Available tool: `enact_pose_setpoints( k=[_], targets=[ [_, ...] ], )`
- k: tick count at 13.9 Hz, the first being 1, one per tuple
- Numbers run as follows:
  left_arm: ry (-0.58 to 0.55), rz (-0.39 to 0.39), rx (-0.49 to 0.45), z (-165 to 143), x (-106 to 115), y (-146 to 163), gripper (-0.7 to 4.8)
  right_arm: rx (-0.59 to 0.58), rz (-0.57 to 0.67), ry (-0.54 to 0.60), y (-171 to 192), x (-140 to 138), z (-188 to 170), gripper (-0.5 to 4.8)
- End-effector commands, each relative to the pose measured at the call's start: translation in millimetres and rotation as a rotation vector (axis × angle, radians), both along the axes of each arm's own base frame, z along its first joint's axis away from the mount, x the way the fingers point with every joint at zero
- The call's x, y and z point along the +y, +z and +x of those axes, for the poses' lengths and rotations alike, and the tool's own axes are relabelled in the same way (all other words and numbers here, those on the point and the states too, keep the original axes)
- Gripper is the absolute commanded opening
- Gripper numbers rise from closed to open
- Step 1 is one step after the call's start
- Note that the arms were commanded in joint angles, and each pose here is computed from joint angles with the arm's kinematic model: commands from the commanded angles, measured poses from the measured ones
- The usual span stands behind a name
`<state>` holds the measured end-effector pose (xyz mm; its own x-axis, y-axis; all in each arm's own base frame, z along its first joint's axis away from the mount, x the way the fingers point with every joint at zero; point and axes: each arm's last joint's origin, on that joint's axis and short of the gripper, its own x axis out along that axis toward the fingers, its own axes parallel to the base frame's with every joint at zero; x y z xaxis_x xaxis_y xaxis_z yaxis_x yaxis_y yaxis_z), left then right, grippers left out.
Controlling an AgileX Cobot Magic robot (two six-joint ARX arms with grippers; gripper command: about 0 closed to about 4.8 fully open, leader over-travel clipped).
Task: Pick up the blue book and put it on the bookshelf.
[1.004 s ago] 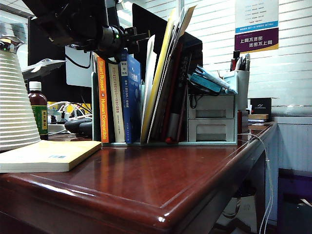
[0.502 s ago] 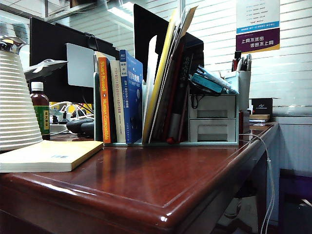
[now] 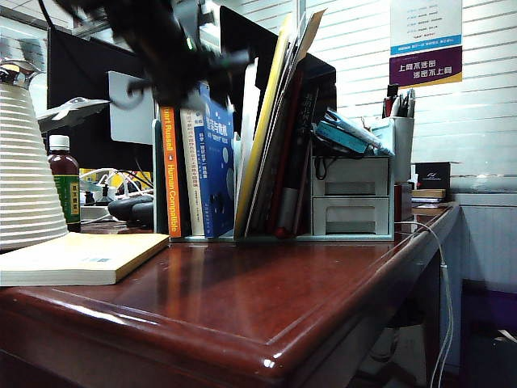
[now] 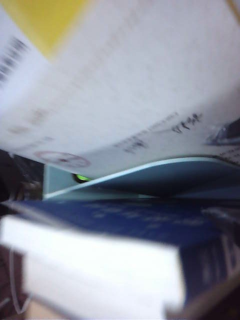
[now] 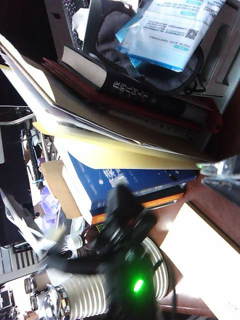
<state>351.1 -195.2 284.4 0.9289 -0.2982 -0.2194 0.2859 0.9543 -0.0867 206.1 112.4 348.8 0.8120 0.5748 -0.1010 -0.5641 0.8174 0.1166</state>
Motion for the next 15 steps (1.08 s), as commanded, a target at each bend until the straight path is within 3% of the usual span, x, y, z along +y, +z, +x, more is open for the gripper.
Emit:
enact_pose_setpoints(
  k=[1,2,4,7,13,14,15],
  targets=[
    [0.041,-0.016,-0.014,9,-5,-13,1.66,-0.021,0.012,0.002,4,0,-1,-0.06],
    [0.038,-0.008,0.045,-3,-7,-7,1.66,-0.022,0.011,0.002,4,0,-1,-0.06],
    [0.083,0.004,0.013,-21,-9,14,1.88,-0.023,0.012,0.002,4,0,-1,-0.06],
    [0.189,0.033,0.008,-19,-4,13,1.88,-0.022,0.012,0.002,4,0,-1,-0.06],
    [0.178,0.022,0.006,-1,-13,-14,1.69,-0.024,0.013,0.002,4,-1,-2,-0.06],
    [0.181,0.009,-0.011,3,-15,-18,0.48,-0.028,0.015,0.002,5,-1,-3,-0.06],
    [0.186,-0.007,-0.032,6,-14,-17,0.1,-0.029,0.015,0.002,5,-1,-3,-0.06]
  ],
)
